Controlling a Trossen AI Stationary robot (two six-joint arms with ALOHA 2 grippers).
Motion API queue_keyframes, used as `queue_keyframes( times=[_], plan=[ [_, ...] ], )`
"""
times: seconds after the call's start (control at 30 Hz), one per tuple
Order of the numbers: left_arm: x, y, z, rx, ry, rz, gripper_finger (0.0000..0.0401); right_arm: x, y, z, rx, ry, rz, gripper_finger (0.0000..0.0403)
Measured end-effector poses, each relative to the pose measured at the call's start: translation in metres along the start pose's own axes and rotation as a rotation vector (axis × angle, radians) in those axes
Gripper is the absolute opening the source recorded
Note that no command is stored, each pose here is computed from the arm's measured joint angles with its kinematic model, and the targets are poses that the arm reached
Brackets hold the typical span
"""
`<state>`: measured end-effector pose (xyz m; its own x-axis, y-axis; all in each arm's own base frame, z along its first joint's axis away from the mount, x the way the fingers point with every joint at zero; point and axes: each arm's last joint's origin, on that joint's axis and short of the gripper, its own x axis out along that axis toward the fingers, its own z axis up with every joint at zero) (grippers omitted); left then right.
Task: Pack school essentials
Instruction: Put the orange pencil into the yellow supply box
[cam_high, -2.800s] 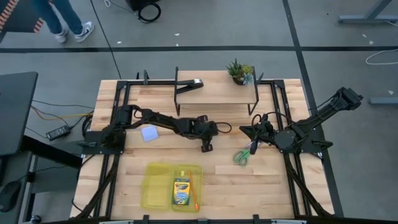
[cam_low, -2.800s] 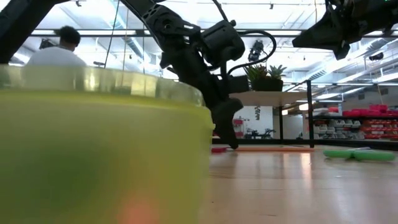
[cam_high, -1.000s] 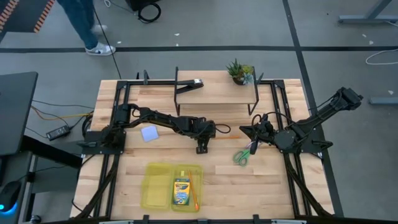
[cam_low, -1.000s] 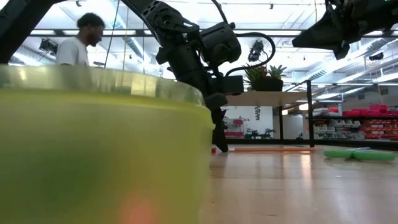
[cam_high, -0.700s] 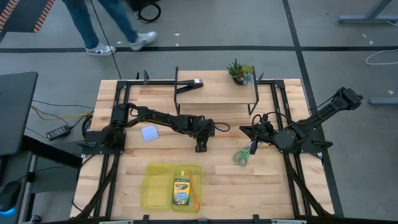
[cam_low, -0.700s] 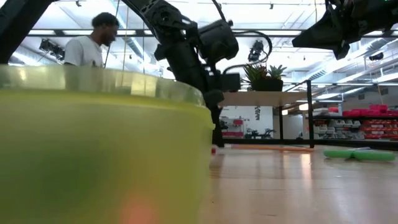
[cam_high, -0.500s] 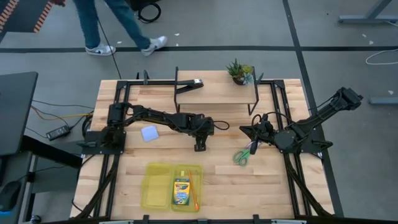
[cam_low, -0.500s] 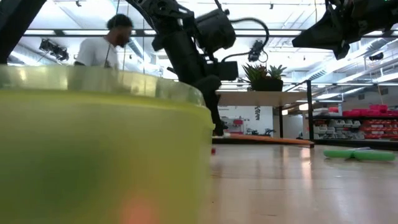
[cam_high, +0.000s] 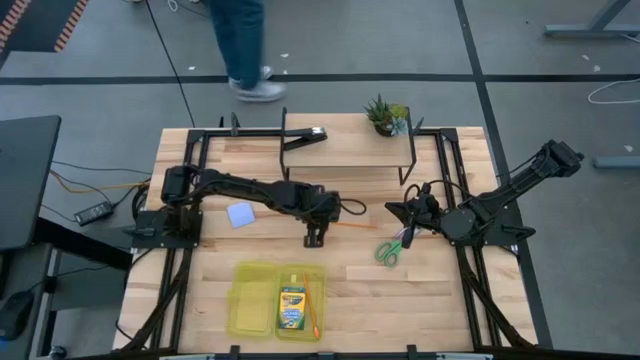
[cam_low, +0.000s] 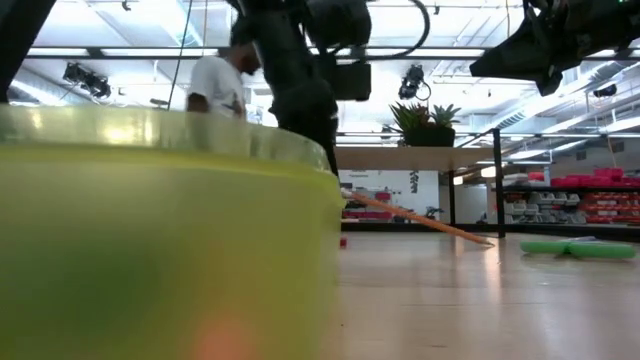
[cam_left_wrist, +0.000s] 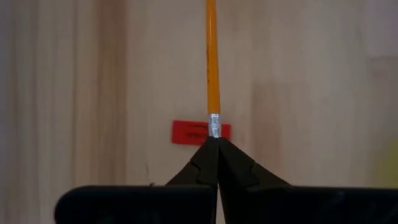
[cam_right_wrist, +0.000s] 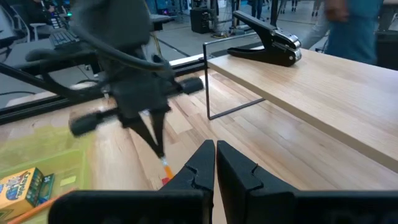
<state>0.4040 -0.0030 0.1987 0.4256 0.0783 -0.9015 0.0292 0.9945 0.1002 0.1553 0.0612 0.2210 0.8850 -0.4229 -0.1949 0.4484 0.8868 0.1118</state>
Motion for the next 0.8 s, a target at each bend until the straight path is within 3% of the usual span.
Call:
queue_keyframes(
  times=[0.2, 0.8],
  plan=[
    [-0.028, -0.015, 0.009, 0.048, 0.086, -0.025, 0.0003, 0.0, 0.0, 0.0, 0.001, -0.001, 0.0, 0.0023],
    [-0.11, -0.064, 0.028, 0.112, 0.174, -0.07, 0.0005, 0.0, 0.001, 0.0, -0.012, 0.009, 0.025, 0.0023]
  ],
)
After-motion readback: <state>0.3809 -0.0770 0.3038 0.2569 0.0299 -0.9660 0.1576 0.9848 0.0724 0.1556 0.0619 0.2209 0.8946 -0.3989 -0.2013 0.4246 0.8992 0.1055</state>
